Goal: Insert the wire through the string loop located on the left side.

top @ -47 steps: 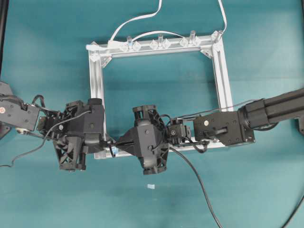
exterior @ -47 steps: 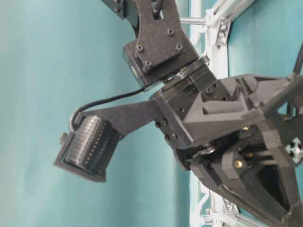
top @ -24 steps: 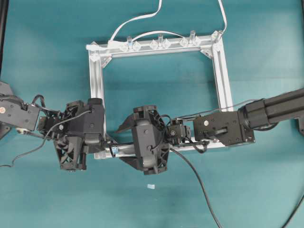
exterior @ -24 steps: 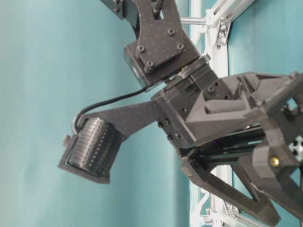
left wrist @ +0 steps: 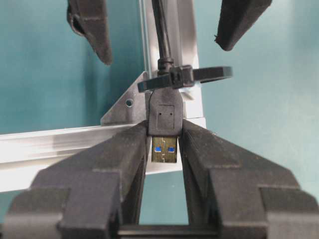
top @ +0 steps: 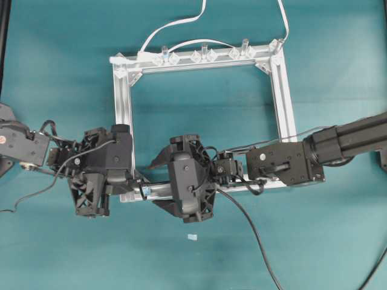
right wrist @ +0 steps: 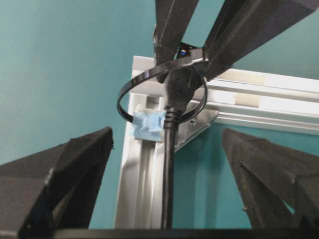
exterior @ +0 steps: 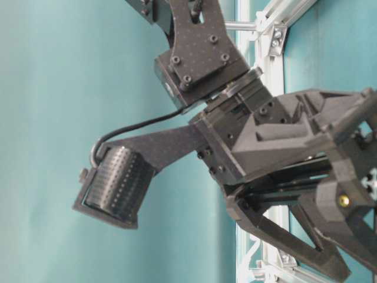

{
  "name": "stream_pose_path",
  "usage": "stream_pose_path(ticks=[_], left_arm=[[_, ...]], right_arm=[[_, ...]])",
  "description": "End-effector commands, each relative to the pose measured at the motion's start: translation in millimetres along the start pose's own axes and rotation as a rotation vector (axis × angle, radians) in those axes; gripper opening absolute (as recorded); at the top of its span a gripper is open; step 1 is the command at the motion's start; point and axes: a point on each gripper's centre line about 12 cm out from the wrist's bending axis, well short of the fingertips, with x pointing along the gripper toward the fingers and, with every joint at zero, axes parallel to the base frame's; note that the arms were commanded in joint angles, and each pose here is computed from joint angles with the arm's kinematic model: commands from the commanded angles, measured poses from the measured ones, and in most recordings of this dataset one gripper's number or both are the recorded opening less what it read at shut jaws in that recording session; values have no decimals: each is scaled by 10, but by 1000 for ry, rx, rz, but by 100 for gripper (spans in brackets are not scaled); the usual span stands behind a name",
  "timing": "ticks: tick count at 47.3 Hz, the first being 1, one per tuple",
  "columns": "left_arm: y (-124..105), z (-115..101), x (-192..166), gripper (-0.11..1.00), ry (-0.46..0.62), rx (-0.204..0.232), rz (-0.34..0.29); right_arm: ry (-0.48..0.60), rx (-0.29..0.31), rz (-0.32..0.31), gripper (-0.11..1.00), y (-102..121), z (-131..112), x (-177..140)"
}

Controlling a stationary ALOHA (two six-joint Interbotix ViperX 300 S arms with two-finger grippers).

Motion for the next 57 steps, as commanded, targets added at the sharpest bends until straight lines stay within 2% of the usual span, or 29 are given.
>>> stream_pose_path(ticks=[1, 15, 24, 39, 57], left_arm=[[-23, 59, -95, 20, -28, 0, -9], [-16, -48, -242, 20, 13, -3, -7], [-111, -181, -311, 20, 46, 25, -27], [-203, -319, -381, 20, 64, -62, -49], [-199, -437, -492, 20, 52, -68, -63]], right_arm=[[-49, -3, 8, 95, 37, 195, -36], [-53, -7, 11, 95, 53, 214, -52], [-56, -8, 13, 95, 61, 227, -65], [-48, -12, 19, 95, 92, 186, -115], [-28, -13, 25, 95, 117, 48, -326]])
